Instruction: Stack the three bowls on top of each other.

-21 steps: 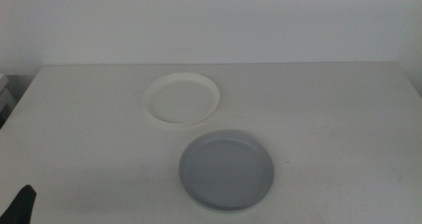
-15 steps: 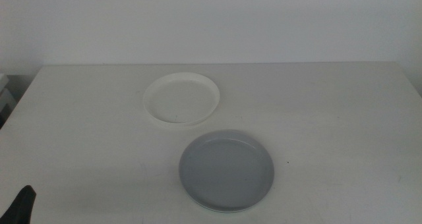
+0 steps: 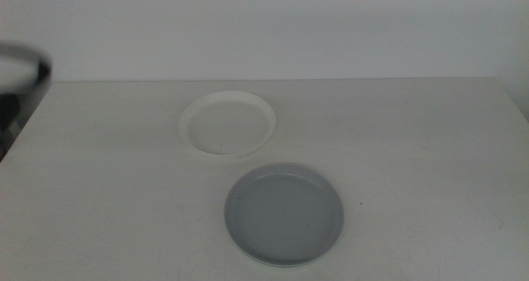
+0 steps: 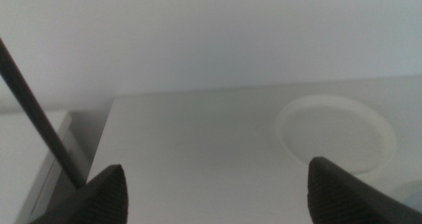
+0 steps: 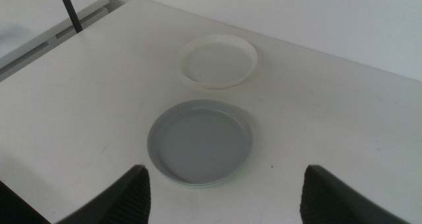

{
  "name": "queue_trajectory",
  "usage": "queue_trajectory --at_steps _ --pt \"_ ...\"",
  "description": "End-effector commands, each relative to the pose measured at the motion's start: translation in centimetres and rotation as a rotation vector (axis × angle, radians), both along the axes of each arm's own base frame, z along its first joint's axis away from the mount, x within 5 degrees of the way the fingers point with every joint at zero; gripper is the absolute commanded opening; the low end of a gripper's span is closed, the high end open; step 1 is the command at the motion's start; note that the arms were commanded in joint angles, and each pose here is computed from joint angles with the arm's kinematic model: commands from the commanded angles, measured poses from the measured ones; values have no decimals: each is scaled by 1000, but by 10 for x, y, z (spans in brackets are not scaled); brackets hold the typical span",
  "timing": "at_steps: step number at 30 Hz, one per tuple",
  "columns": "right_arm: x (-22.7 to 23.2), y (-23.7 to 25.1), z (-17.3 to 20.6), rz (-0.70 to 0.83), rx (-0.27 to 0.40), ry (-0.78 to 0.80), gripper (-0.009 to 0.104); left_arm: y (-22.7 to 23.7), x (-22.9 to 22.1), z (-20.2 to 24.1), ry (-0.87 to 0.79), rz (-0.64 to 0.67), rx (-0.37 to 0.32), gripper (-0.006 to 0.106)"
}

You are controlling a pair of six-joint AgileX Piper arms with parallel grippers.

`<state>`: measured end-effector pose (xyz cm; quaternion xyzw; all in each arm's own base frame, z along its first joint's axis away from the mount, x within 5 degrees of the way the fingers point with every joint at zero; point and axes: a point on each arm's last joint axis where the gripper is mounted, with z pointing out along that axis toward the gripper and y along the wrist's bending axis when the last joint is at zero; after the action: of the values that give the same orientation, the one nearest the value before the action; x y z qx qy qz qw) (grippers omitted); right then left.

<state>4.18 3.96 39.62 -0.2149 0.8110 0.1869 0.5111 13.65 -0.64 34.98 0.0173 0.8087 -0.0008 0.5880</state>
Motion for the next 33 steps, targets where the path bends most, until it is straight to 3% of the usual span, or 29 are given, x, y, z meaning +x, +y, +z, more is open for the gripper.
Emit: queue_trajectory --at_steps 1,8,14,25,33 --pt "3 0 11 -21 38 -70 57 -1 19 34 21 14 -5 98" --pt "3 0 11 -21 38 -70 57 -5 83 72 239 42 2 98" --pt "3 0 11 -21 38 -70 57 -14 142 80 321 -1 -1 98" --pt "3 0 11 -21 38 -70 57 -24 223 27 422 1 -53 98" --pt "3 0 11 -21 38 -70 57 -40 268 -24 457 -87 -161 98"
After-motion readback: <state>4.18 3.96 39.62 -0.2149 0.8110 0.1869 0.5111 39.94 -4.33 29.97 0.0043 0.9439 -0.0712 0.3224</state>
